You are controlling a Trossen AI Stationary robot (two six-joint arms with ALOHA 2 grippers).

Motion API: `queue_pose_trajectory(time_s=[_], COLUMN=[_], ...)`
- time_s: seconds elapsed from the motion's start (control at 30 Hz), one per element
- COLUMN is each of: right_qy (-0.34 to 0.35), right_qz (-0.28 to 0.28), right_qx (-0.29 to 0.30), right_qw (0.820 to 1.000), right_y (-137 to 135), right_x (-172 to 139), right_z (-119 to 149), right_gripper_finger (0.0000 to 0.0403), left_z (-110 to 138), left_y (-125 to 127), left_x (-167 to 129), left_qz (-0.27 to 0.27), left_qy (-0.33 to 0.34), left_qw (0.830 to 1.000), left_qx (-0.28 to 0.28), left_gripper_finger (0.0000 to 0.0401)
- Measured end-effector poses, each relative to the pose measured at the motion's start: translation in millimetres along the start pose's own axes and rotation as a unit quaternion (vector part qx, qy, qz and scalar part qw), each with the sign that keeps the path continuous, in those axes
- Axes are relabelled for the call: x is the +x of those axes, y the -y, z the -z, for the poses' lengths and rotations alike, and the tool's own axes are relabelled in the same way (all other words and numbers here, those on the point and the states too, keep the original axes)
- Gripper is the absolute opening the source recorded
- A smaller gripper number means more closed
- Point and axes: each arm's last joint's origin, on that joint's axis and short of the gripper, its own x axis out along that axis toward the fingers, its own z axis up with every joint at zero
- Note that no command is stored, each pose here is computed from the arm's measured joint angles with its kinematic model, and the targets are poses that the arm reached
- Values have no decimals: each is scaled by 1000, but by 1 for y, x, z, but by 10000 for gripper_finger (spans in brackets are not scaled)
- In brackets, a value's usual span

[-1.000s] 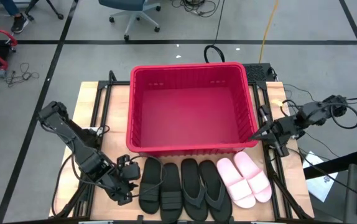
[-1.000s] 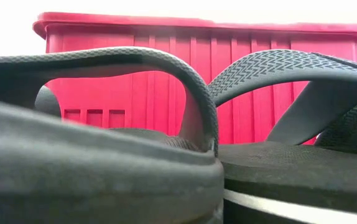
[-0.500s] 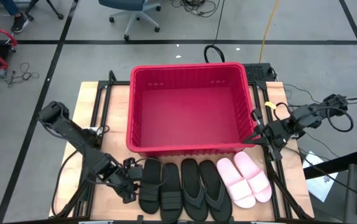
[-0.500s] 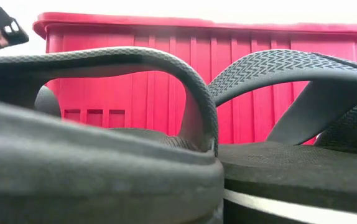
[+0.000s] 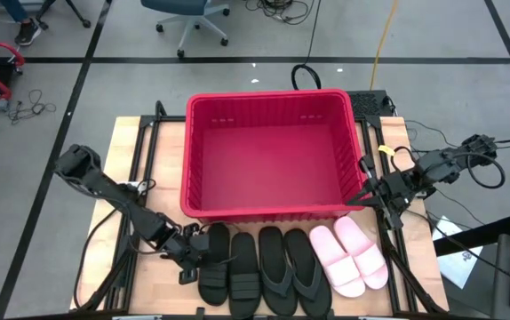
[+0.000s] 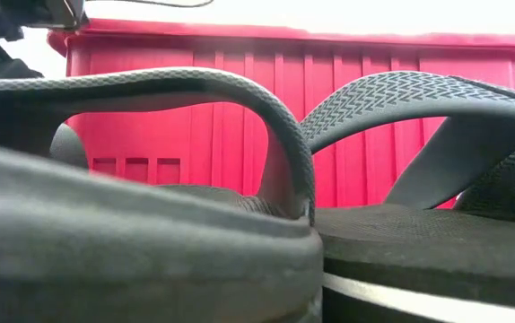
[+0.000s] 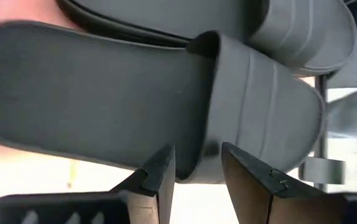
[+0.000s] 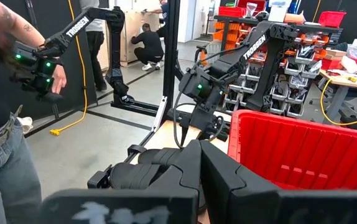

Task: Pick and place slides into bin
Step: Put the left black slide into the red container

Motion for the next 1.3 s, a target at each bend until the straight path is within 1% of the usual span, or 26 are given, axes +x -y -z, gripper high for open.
queue_pose_trajectory(time_s=[0.1,0.27,0.53,0.8,1.3], right_qy=[0,-1,-2,-2,-3], right_qz=[0,0,1,1,1], right_qx=[0,0,0,0,-1], right_qw=[1000,1000,1000,1000,1000], right_y=[0,0,0,0,0], right_x=[0,0,0,0,0], right_z=[0,0,0,0,1], right_gripper_finger=[0,0,0,0,0], left_z=[0,1,1,1,8], left_y=[-1,-1,1,5,12], left_x=[5,7,6,6,6], left_qz=[41,68,82,95,93], left_qy=[1,1,-4,3,2], left_qw=[999,998,996,995,994], left_qx=[-6,-12,-37,-41,-56], left_gripper_finger=[129,129,129,129,129])
